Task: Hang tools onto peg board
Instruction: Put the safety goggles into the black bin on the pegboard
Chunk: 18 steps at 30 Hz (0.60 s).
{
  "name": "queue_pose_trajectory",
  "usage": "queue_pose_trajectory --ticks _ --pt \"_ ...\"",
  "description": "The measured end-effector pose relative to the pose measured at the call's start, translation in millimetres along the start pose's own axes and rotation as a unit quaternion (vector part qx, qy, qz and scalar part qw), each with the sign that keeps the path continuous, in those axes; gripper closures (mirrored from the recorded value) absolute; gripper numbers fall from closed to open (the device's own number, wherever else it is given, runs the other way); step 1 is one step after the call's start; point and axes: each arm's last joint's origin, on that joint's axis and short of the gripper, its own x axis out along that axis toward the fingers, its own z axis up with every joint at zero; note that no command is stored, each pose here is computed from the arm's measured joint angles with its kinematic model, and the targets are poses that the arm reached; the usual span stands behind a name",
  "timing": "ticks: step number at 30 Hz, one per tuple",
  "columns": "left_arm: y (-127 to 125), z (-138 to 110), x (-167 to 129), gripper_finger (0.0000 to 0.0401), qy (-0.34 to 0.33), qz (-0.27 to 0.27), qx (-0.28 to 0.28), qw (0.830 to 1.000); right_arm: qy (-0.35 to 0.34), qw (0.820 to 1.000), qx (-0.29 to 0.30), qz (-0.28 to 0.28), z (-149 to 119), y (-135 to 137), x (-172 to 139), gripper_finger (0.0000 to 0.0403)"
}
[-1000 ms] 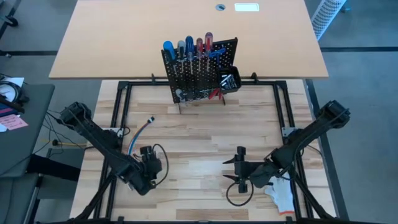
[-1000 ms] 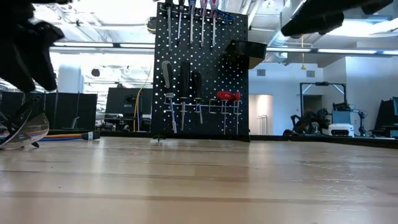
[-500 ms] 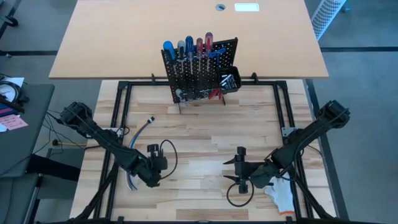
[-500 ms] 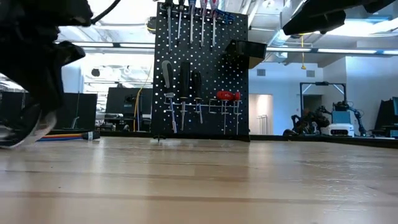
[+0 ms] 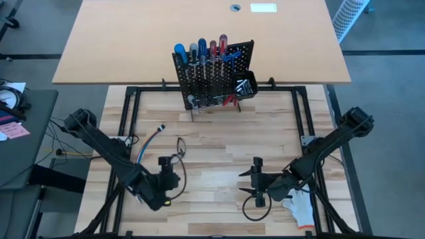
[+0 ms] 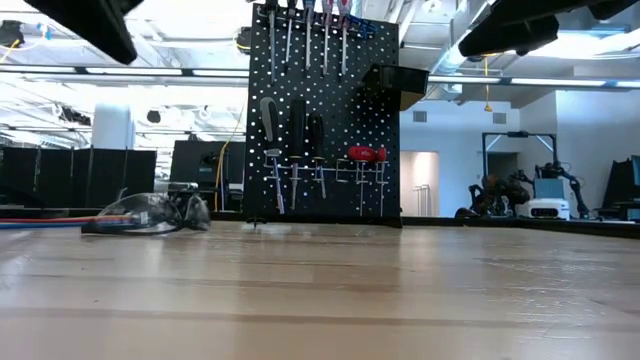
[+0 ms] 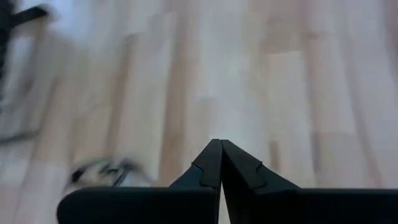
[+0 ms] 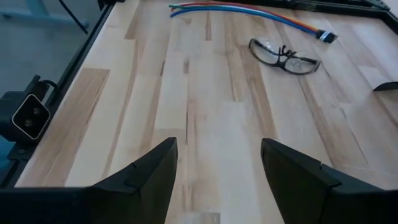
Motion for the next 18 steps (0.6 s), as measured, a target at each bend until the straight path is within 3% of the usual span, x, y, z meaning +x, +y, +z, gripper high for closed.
queue_pose_trajectory --ticks 6,13,18 --pt "3 -39 8 0.0381 0.017 0.093 -0.105 0.990 0.009 1.000 0.006 0.000 -2 0 0 0.0164" --pt "21 -91 43 0.0272 0.037 0.148 -0.213 0.965 0.010 1.000 0.008 -0.001 -2 -1 0 0.0164" --pt "29 -107 70 0.0209 0.011 0.123 -0.217 0.968 0.010 1.000 0.009 -0.002 -2 -1 1 0.0164"
